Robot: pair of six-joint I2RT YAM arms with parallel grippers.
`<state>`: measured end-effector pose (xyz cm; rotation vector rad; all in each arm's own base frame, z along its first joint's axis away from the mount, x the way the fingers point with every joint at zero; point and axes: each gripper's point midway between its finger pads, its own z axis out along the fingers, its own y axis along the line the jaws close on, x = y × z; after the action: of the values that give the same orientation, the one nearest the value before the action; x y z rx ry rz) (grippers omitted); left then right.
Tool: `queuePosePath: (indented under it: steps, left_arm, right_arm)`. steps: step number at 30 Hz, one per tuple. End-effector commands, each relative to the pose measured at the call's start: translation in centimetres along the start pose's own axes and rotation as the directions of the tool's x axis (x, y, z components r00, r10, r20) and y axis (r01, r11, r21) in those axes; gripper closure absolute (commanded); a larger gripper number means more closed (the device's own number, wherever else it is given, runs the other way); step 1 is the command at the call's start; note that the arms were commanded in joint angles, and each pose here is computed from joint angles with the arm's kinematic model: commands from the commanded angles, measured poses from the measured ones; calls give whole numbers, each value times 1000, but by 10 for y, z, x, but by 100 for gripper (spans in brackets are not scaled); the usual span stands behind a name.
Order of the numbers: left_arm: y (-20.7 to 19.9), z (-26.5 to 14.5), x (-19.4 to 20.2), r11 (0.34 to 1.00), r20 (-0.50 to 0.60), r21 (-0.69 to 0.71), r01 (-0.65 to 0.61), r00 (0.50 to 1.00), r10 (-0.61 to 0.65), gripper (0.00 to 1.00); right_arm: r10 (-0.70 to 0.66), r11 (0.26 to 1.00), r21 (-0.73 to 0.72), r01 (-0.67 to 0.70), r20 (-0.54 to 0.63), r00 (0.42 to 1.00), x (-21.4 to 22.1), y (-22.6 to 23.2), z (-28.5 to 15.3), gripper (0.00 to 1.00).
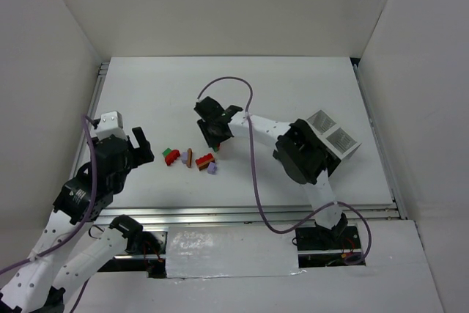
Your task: Sort the legos into containers by color
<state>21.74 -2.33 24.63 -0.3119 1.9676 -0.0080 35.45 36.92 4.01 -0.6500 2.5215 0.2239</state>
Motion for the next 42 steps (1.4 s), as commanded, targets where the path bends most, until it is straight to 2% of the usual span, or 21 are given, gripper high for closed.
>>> queuePosePath:
  steps: [1, 3, 4, 5, 6, 7, 9, 10, 12, 13, 14, 15, 17, 19, 22, 25, 27, 30, 36, 40, 42]
  left_arm:
    - [-11, 1, -12, 999, 18, 34, 36, 999, -36, 5]
    - [-28, -6, -18, 990, 2, 126, 65, 998, -66, 5]
    - [-36, -9, -21, 982, -2, 165, 95, 995, -96, 4]
    - [-43, -13, -24, 972, -6, 203, 121, 993, -122, 4]
    - [-62, -20, -32, 941, -11, 302, 153, 988, -157, 3]
    - [-74, -25, -36, 916, -17, 363, 171, 984, -177, 3]
    - [-96, -35, -43, 853, -47, 467, 232, 970, -238, 4]
    - [-120, -46, -52, 771, -80, 575, 272, 957, -278, 4]
    - [-144, -50, -49, 688, -139, 658, 305, 948, -288, 4]
    - [-166, -55, -53, 606, -189, 720, 339, 935, -299, 5]
    - [-177, -55, -46, 572, -229, 739, 357, 931, -285, 6]
    - [-187, -56, -45, 541, -261, 751, 379, 923, -284, 7]
    - [-211, -52, -34, 528, -293, 758, 383, 923, -249, 8]
    - [-221, -41, -26, 566, -296, 730, 384, 923, -244, 8]
    - [-243, -52, -18, 537, -309, 755, 376, 927, -214, 7]
    - [-254, -53, -11, 548, -321, 750, 370, 929, -186, 9]
    - [-257, -46, -3, 587, -326, 724, 364, 929, -174, 12]
    - [-264, -47, 4, 592, -340, 719, 364, 927, -157, 13]
    - [-272, -45, 16, 619, -347, 706, 344, 930, -120, 24]
    - [-275, -47, 15, 606, -345, 718, 342, 931, -117, 37]
    - [-276, -48, 15, 601, -349, 720, 346, 930, -116, 38]
  right_arm:
    - [78, 997, -24, -74, 316, 945, -77, -3, -102, 92]
    - [97, 995, -42, -88, 325, 941, -67, -6, -122, 92]
    - [144, 989, -89, -118, 384, 912, -75, -7, -158, 92]
    - [152, 987, -99, -124, 361, 920, -55, -8, -157, 92]
    - [169, 984, -124, -132, 374, 912, -50, -8, -169, 92]
    - [211, 972, -183, -145, 425, 880, -51, -6, -203, 92]
    - [235, 963, -222, -151, 422, 876, -25, -5, -207, 95]
    - [279, 939, -313, -141, 454, 846, -26, 2, -236, 95]
    - [292, 920, -369, -130, 425, 857, 3, 8, -237, 95]
    - [332, 892, -438, -109, 473, 816, -1, 12, -265, 96]
    - [334, 889, -443, -114, 458, 824, 17, 11, -257, 100]
    - [363, 872, -477, -108, 483, 797, 20, 13, -275, 100]
    - [378, 874, -467, -130, 489, 786, 30, 7, -276, 100]
    - [383, 877, -459, -138, 497, 779, 35, 3, -280, 100]
    - [364, 897, -412, -159, 486, 795, 41, 0, -274, 100]
    - [356, 906, -391, -162, 496, 792, 43, 1, -274, 100]
    - [355, 912, -374, -171, 507, 786, 42, -1, -273, 100]
    - [341, 924, -336, -183, 503, 794, 42, -1, -267, 100]
    - [345, 915, -369, -161, 512, 787, 37, 8, -275, 100]
    - [348, 908, -393, -146, 511, 786, 34, 14, -279, 100]
    - [352, 909, -388, -154, 513, 783, 33, 13, -278, 100]
